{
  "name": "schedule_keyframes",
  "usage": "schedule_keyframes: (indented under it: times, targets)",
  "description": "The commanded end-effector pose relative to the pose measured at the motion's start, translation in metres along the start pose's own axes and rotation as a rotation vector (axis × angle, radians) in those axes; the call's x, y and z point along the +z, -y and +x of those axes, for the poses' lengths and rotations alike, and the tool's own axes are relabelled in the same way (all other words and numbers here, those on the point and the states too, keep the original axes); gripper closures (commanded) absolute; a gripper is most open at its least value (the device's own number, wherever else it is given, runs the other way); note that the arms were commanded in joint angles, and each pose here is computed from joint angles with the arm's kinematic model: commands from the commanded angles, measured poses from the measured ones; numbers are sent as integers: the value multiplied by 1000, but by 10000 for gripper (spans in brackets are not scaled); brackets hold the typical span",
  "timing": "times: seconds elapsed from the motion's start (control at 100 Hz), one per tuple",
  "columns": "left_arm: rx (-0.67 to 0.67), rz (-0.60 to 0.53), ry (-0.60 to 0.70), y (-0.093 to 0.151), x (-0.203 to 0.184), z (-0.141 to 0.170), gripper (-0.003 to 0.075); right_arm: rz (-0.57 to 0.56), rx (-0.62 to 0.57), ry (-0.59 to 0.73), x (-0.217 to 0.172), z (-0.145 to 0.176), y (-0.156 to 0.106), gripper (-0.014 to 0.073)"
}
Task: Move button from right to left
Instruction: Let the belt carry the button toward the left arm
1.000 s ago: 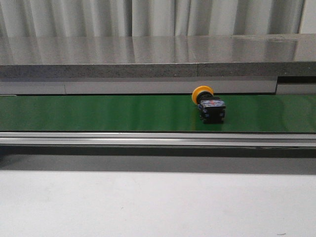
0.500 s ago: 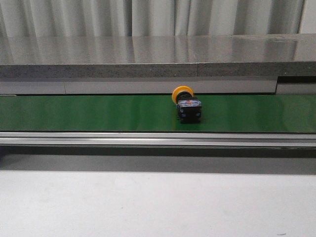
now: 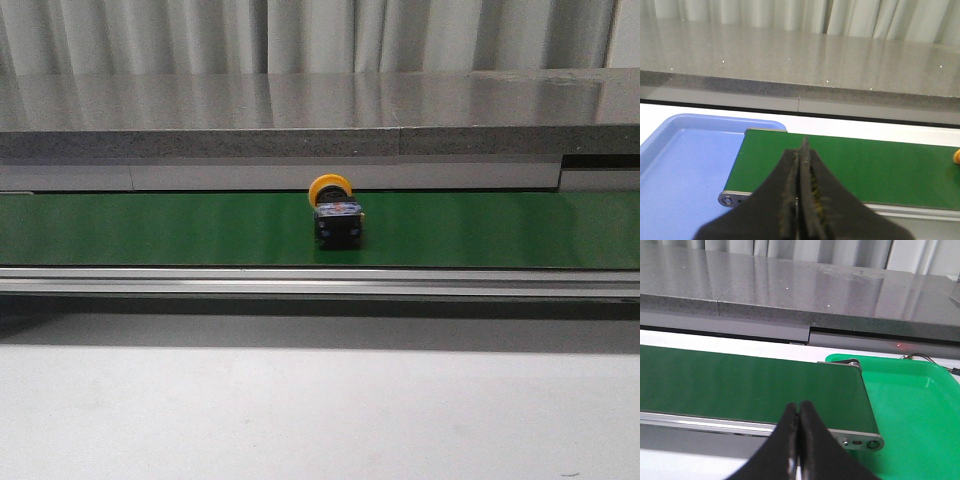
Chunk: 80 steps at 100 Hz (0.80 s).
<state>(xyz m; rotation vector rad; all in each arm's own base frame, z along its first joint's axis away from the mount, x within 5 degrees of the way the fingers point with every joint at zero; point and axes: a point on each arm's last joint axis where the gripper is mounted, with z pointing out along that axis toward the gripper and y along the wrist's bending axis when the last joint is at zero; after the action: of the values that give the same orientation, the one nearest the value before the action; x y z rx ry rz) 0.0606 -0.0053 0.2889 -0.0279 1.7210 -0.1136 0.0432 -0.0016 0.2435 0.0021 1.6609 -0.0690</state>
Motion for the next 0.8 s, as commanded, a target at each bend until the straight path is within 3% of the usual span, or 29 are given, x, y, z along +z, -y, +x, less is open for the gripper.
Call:
schedule_keyframes:
  times: [0.0, 0.1, 0.17, 0.24, 0.37, 0.44, 0.64, 0.79]
  targets:
    - [-14, 6, 16, 3, 7, -31, 739, 11, -12, 96, -2, -15, 1, 655]
    - [-15, 9, -69, 4, 20, -48, 725, 11, -12, 96, -2, -15, 1, 655]
    - [-15, 10, -124, 5, 31, -59, 654, 11, -12, 96, -2, -15, 1, 655]
    - [-16, 10, -170, 6, 42, -68, 525, 11, -12, 96, -2, -15, 1, 655]
    - [-19, 6, -224, 5, 64, -78, 202, 11, -12, 96, -2, -15, 1, 655]
    - [-19, 5, -260, 5, 77, -82, 101, 11, -12, 96, -2, -15, 1, 655]
    - [-24, 28, -377, 8, 116, -88, 115, 11, -12, 96, -2, -15, 1, 655]
    - [-4, 104, -472, 25, 149, -92, 115, 11, -12, 96, -2, -15, 1, 655]
